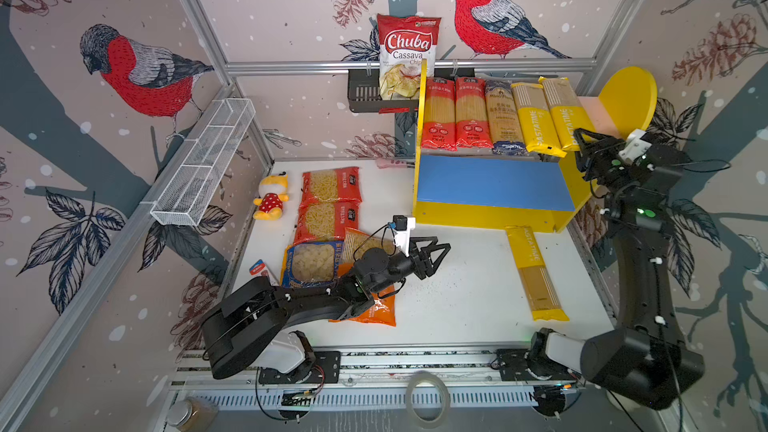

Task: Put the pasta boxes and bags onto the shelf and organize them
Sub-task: 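Stand the yellow pack on the pink top shelf beside the other yellow packs, then open the right gripper, withdraw it and lower it to the last yellow pack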

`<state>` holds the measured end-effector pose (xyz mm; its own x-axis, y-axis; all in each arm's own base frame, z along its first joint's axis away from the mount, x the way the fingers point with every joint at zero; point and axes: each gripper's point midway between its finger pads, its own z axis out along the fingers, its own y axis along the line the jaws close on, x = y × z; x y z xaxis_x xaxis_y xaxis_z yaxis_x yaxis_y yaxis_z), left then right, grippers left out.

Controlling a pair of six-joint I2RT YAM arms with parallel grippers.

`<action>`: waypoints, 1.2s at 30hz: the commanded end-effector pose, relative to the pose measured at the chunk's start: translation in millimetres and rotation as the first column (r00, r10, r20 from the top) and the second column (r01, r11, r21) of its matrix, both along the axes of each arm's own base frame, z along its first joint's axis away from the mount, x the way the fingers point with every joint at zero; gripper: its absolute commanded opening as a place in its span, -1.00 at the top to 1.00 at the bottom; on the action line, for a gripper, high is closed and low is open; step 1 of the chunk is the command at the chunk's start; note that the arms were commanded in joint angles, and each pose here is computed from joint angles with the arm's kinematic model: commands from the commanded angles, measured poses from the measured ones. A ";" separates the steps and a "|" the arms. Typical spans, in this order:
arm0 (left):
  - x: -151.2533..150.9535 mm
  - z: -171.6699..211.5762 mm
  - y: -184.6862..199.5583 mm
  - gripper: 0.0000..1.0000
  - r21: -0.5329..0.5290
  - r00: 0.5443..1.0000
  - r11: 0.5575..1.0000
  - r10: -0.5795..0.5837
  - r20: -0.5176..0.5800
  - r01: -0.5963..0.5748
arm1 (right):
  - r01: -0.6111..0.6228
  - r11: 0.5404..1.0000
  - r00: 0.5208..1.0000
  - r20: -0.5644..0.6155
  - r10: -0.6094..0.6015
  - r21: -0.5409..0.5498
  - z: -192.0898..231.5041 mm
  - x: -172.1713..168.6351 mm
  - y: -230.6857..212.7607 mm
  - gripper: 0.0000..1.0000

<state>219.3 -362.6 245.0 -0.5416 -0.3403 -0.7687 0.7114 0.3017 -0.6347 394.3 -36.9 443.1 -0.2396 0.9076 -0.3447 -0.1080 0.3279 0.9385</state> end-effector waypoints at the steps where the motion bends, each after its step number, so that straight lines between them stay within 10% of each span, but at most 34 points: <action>1: -1.2 11.7 -2.1 -0.27 -0.032 1.000 0.999 -0.009 0.030 0.010 | 0.009 1.000 0.998 0.070 -0.007 -0.029 16.0 -3.7 0.2 0.18; 22: -2.6 -1.2 -0.1 -0.26 0.003 1.000 1.000 0.001 0.019 -0.001 | -0.019 0.990 0.999 0.024 0.023 -0.137 -34.2 -76.5 29.8 -0.41; 36: -11.7 -17.7 -22.5 -0.26 0.108 0.999 0.994 -0.017 0.050 0.011 | -0.035 0.984 0.918 -0.396 -0.038 -0.175 -252.2 -112.4 41.4 -0.35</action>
